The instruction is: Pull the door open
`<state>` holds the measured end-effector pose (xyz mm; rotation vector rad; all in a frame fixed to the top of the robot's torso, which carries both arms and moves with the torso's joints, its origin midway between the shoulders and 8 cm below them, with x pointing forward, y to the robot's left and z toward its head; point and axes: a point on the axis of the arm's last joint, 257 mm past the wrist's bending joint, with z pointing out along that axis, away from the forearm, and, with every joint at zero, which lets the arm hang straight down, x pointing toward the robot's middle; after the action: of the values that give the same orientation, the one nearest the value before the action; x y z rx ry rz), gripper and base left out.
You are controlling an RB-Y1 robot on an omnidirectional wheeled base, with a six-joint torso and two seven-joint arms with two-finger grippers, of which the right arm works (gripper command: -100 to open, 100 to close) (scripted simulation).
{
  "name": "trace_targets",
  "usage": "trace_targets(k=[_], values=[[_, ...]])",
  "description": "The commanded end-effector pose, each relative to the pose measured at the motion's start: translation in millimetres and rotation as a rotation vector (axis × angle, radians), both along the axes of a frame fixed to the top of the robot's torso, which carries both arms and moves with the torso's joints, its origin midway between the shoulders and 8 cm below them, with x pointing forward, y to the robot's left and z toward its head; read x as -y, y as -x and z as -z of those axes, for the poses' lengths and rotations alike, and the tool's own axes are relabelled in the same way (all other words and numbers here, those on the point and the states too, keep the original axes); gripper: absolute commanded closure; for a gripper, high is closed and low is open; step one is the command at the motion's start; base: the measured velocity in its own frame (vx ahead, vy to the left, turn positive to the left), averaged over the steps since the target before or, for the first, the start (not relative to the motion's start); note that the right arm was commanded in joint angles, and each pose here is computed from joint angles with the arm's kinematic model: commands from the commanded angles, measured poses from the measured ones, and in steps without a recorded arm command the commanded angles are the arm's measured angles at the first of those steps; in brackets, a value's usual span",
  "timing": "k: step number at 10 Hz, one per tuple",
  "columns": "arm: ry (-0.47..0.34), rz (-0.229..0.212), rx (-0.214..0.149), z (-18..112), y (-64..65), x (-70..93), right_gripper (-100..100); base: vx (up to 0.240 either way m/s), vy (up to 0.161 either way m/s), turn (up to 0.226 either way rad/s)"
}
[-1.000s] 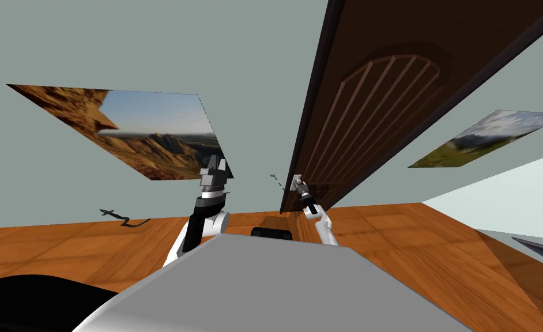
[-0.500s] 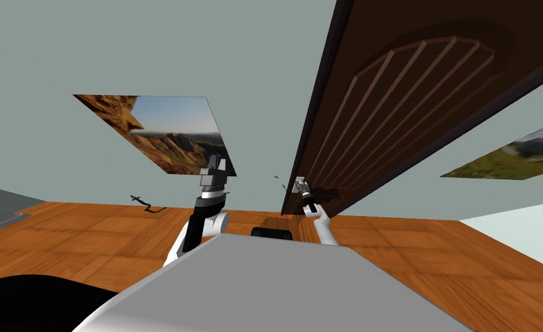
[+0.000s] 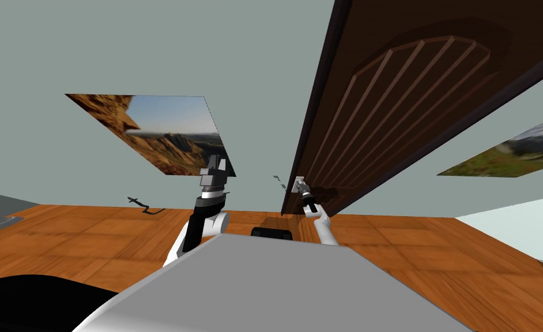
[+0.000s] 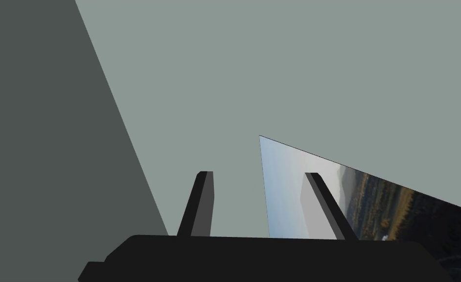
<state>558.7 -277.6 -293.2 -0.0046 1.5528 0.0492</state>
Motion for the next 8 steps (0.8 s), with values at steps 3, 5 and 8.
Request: trace_targets(k=[3, 5, 8], values=[[-0.078, 0.009, 0.003, -1.2, 0.5, 4.9, 100, -0.023, -0.011, 0.07], [-0.143, 0.016, 0.006, -2.3, 0.9, 8.8, 100, -0.05, -0.021, 0.083], [-0.264, 0.029, 0.013, -4.3, 1.6, 16.1, 100, -0.054, -0.018, 0.109]])
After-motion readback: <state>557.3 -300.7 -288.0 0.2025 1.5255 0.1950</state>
